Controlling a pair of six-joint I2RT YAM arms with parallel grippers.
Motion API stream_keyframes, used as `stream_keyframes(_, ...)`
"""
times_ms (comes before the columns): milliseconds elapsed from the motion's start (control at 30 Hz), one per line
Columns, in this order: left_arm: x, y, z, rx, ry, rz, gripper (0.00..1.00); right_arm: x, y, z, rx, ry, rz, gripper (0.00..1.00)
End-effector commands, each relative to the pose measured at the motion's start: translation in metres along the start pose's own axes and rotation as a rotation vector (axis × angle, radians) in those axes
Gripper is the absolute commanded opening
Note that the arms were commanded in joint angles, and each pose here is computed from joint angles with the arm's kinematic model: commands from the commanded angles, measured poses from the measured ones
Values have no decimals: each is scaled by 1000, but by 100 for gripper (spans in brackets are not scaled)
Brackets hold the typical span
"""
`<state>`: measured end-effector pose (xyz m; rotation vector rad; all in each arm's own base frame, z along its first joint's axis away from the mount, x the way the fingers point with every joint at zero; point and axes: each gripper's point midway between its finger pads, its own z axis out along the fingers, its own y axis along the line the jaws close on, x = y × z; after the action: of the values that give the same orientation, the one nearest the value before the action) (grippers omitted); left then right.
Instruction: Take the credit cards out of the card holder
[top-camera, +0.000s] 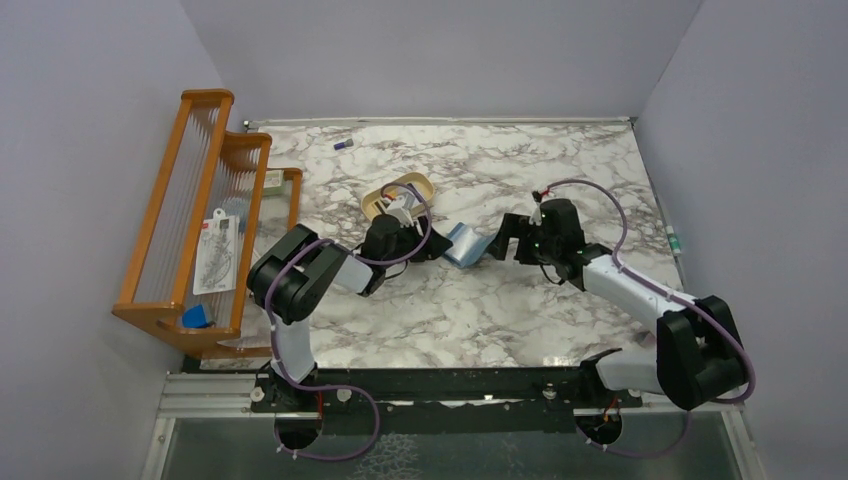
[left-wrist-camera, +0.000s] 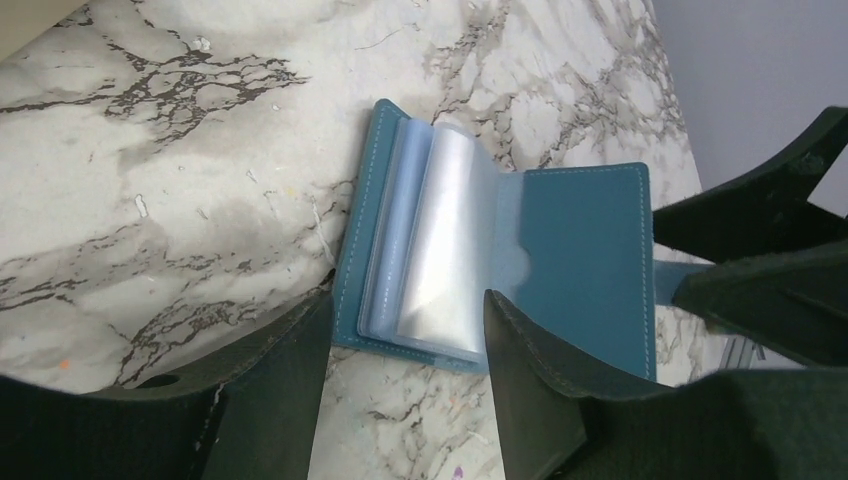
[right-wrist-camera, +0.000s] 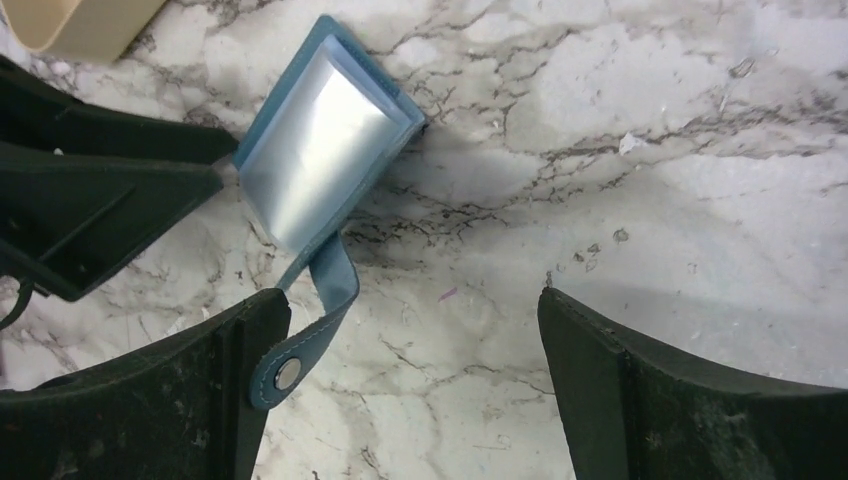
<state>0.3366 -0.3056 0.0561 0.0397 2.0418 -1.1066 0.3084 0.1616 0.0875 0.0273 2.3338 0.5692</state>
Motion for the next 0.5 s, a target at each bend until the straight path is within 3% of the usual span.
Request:
stream_keyframes(0, 1, 2, 14, 6, 9, 10, 56, 3, 14, 2, -99, -23, 37, 100)
stream_keyframes(467, 2, 17, 22, -25, 10, 22, 49, -5, 17, -7, -120, -82, 31, 100)
